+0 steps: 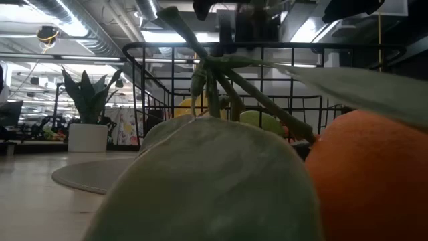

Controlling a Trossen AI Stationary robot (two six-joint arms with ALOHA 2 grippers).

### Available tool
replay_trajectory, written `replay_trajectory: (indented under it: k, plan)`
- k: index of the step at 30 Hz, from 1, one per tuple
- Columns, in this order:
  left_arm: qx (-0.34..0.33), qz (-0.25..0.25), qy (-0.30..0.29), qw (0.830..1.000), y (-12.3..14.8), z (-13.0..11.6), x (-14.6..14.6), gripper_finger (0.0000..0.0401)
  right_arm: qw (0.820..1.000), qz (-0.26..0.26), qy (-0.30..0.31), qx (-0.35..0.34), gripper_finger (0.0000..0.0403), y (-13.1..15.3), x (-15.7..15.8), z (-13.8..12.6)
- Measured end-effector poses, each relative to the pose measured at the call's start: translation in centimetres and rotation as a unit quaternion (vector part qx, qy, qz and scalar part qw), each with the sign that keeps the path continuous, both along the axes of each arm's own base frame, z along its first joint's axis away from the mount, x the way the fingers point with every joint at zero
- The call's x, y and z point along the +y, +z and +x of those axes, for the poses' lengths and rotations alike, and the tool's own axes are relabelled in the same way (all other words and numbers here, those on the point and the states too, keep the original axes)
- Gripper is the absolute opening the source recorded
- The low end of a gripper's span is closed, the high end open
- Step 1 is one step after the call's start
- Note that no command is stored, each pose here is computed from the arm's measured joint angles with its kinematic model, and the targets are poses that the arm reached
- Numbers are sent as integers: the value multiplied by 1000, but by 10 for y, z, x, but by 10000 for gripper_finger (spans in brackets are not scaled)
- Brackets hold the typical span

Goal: Build produce basket
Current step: Put the red pomegranate into the wire basket

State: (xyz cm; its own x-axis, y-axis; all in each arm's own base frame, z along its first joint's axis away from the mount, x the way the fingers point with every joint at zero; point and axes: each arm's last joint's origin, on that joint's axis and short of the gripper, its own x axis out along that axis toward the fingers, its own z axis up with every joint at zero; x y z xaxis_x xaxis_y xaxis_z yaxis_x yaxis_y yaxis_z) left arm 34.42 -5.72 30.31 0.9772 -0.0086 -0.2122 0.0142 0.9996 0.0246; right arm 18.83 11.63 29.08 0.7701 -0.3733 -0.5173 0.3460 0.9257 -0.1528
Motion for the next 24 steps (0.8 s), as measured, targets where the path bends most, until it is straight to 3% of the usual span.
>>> replay_trajectory:
  k: [6,19,24]
  plan:
    - [0,-3,1,1000,0,0,0,161,1000,2,2,2,114,0,0,0]
    - [0,-3,0,1000,0,0,0,160,1000,2,2,2,114,0,0,0]
    - [1,-3,0,1000,0,0,0,161,998,-38,-49,-32,114,2,-7,2]
